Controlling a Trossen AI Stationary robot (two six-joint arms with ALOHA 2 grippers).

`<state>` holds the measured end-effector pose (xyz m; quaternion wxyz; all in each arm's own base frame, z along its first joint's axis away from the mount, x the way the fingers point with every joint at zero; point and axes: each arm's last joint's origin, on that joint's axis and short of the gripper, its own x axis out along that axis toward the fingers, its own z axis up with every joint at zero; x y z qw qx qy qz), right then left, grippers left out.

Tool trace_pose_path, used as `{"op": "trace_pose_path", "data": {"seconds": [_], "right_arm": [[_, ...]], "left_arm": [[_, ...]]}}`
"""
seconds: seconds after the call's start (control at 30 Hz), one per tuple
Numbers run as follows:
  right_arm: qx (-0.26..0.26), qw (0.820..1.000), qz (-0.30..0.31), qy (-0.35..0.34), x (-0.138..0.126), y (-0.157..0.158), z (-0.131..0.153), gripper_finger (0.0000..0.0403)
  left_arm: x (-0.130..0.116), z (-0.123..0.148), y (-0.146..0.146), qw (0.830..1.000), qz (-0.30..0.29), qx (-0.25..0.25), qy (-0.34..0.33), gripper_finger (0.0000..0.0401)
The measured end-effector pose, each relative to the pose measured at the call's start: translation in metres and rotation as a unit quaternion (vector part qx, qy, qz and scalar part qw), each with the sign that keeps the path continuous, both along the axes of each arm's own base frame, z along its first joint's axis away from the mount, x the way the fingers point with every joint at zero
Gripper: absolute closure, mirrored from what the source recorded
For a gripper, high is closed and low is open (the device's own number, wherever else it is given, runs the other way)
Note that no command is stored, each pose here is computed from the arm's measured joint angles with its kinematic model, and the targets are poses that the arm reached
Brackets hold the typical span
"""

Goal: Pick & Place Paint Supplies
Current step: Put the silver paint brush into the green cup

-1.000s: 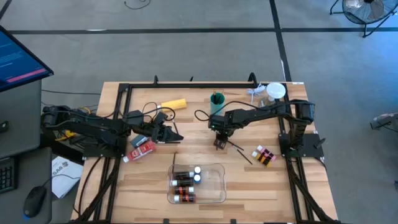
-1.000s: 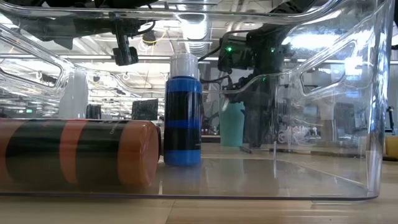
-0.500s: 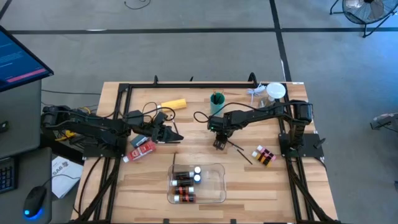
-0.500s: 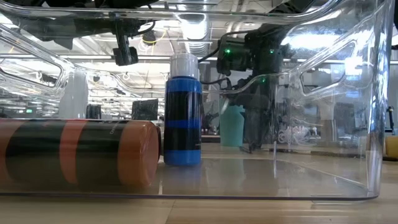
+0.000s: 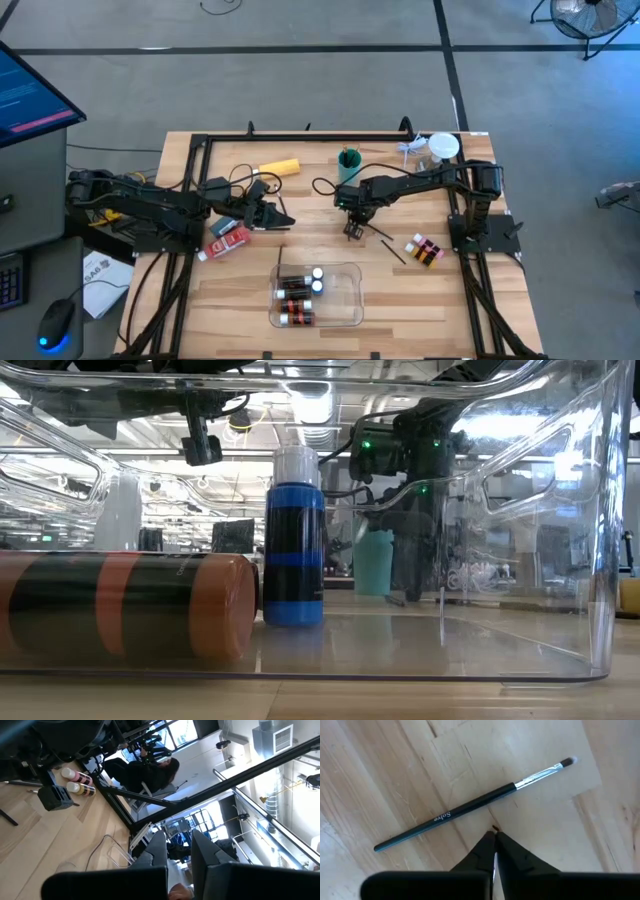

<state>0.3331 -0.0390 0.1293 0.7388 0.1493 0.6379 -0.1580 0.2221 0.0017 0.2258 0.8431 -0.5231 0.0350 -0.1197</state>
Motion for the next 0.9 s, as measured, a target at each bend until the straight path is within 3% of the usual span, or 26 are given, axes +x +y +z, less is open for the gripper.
{"op": "trace_pose_path", "data": {"seconds": [0.4,0.9], "right_arm": [[0.005,1.0,0.007,0.017,0.002,0.0,0.01,0.0403],[-0.003,1.0,0.013,-0.008,0.016,-0.002,0.031,0.0402]], "left_arm": [[0.0,0.0,0.0,1.0,0.0,0.002,-0.001,0.0399],[0.0,0.0,0.0,1.0,0.001,0.009,-0.002,0.0399]]}}
